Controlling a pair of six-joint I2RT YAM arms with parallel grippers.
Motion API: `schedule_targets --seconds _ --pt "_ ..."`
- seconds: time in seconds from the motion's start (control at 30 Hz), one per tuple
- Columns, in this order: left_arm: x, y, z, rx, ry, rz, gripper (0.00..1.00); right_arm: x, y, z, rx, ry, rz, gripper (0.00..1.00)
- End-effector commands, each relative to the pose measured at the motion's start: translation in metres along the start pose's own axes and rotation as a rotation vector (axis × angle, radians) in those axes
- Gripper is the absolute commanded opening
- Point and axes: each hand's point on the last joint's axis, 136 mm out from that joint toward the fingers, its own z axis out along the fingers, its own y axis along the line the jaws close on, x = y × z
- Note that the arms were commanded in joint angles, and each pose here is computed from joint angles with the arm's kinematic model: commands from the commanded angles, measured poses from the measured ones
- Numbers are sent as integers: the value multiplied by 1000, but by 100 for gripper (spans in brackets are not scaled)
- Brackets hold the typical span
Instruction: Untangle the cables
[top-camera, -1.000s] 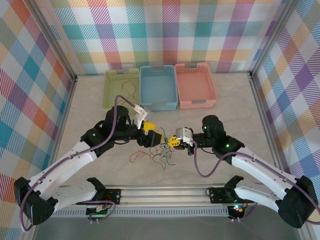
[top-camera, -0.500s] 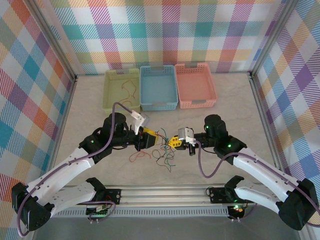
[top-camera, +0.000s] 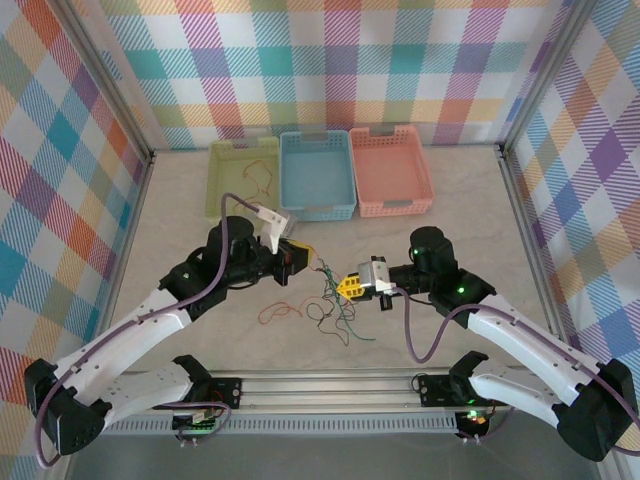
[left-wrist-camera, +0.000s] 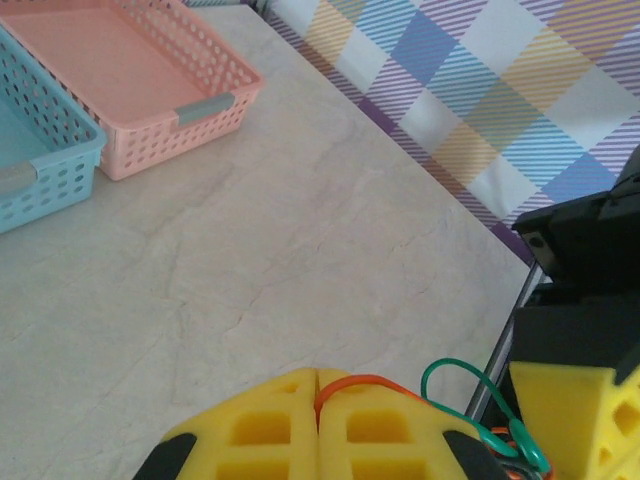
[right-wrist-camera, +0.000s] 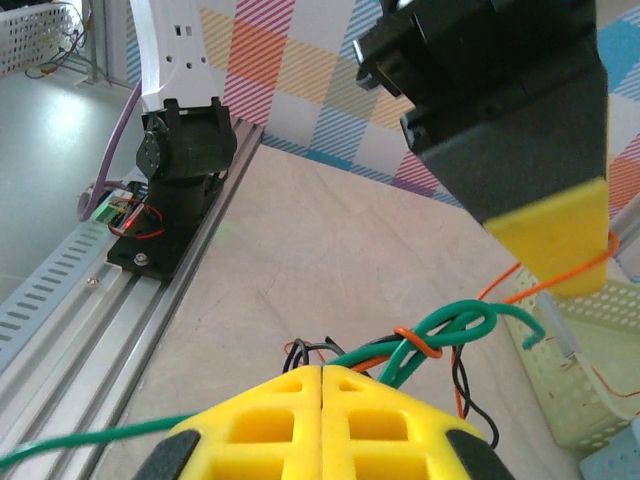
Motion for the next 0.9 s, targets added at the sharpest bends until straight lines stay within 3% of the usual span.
schedule_targets --seconds 0.0,0.17,0.33,0.37,0.43,0.47,0.53,0.67,0.87 --pt "-6 16 2 -77 -39 -46 0 -16 16 -3 -73 -54 -58 0" --pt "-5 36 -2 -147 -56 -107 0 -5 12 -3 -35 -11 -48 0" --pt "-30 6 -21 -5 -172 -50 0 26 -4 -1 79 101 15 0" --pt "-33 -1 -24 28 -186 -36 0 28 -12 -1 128 103 34 8" --pt "-39 -14 -27 87 -197 -6 0 28 -22 -3 199 91 87 40" --pt "-41 -17 -27 102 -192 4 0 21 -20 -5 198 67 98 51" --pt "-41 -21 -26 117 -179 26 0 3 -21 -8 196 6 132 63" --pt "-41 -28 -29 147 -180 76 0 -31 -34 -16 207 -55 250 67" --pt "-38 -37 -28 197 -153 132 0 -42 -53 -5 170 -47 401 62"
